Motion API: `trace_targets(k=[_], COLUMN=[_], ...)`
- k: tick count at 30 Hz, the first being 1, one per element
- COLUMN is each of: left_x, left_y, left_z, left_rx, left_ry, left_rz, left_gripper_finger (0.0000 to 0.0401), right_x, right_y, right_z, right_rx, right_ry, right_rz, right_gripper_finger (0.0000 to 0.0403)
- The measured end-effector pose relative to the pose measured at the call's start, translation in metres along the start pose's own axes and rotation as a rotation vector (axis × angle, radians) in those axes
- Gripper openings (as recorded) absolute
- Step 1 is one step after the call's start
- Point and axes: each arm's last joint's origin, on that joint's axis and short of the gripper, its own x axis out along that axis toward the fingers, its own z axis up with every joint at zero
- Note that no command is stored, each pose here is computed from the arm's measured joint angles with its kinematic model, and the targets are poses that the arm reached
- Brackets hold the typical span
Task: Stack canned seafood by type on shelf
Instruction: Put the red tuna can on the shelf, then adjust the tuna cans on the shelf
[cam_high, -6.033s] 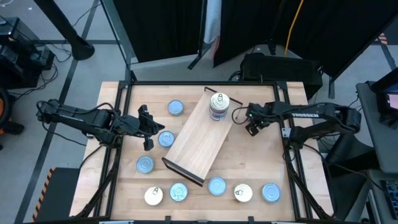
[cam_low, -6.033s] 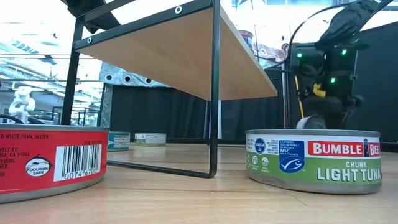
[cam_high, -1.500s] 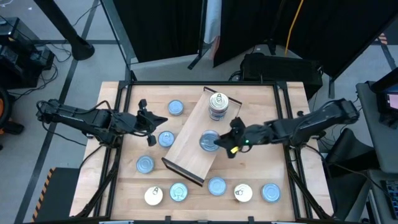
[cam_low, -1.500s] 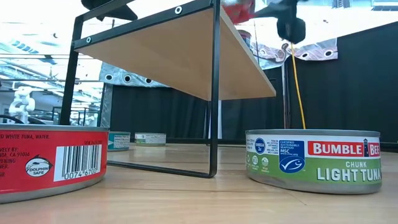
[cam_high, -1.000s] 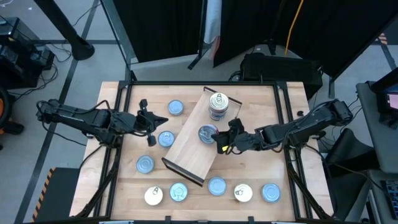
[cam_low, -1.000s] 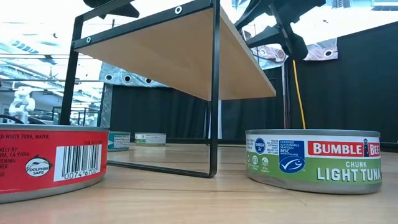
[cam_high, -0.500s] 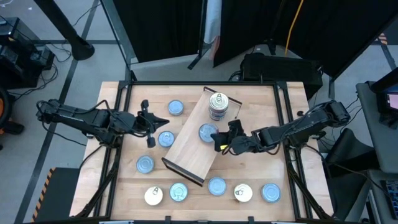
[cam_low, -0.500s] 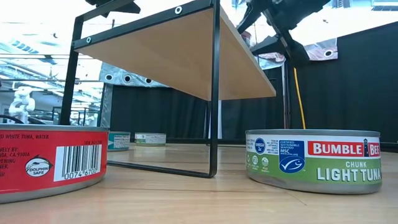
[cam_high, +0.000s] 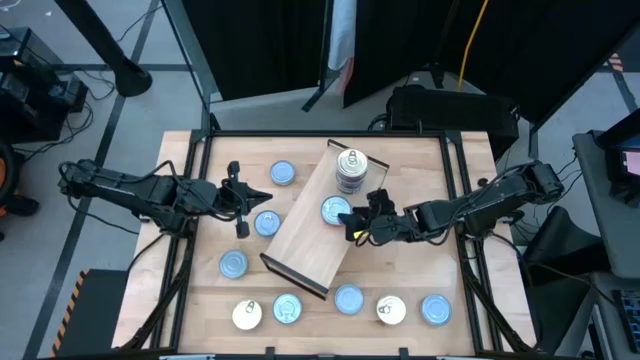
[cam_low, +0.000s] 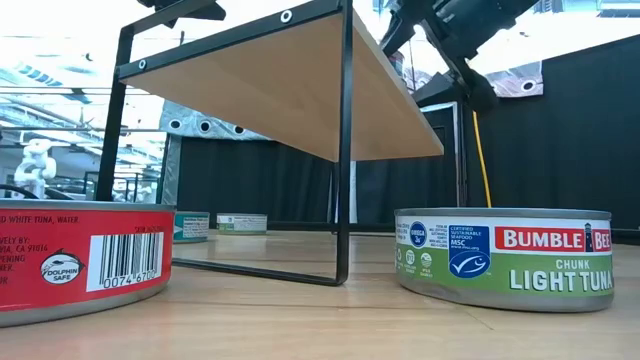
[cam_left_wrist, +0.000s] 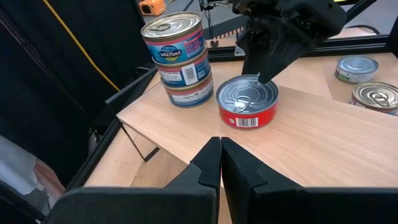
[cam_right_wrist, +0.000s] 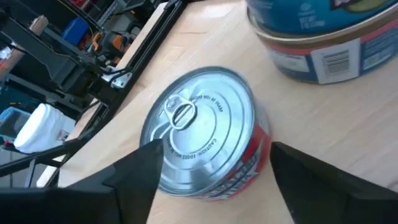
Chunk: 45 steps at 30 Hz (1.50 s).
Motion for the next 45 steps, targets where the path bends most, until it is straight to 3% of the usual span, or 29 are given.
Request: trace_targets(k=[5,9,13,17,19,24,28,34,38,45], left_x=[0.000,0.000,0.000,0.000,0.002,0.014,0.029,0.054,0.069,0.080], left_y=[-0.001,-0.002,-0.003,-0.003,-0.002,0.005,0.007,0.011,0.018,0.032], left_z=[0.000,0.000,0.000,0.000,0.001,0.002,0.006,0.002,0.000,-0.002], left_rx=[-0.002,-0.001,-0.001,-0.002,0.003,0.005,-0.001,0.043,0.054,0.046], left_ry=[0.000,0.003,0.003,0.001,-0.006,-0.008,-0.042,-0.008,-0.005,-0.012], left_rz=[-0.026,-0.065,-0.097,-0.096,-0.065,0.129,0.141,0.158,0.156,0.096], left_gripper_finger=[0.0015,0.0015,0.0015,0.0015,0.0015,0.0015,0.0015,0.0015,0.0015,0.0015], right_x=[-0.005,-0.015,-0.033,-0.043,-0.044,-0.044,-0.043,-0.035,-0.025,-0.019], right_y=[-0.002,0.000,0.002,-0.002,-0.003,-0.003,-0.006,-0.025,-0.041,-0.042], right_z=[0.004,0.009,0.010,0.001,-0.002,-0.001,0.001,-0.012,-0.024,-0.022], right_rx=[-0.044,-0.148,-0.348,-0.616,-0.695,-0.827,-0.874,-0.897,-0.882,-0.851], right_ry=[-0.024,-0.024,-0.015,-0.048,-0.090,-0.137,-0.156,-0.146,-0.173,-0.238], right_rz=[-0.023,0.003,0.042,-0.029,-0.073,-0.120,-0.161,-0.185,-0.150,-0.099], right_gripper_finger=[0.0314,0.0314,0.0313,0.0313,0.0313,0.0306,0.0262,0.0160,0.0100,0.0028])
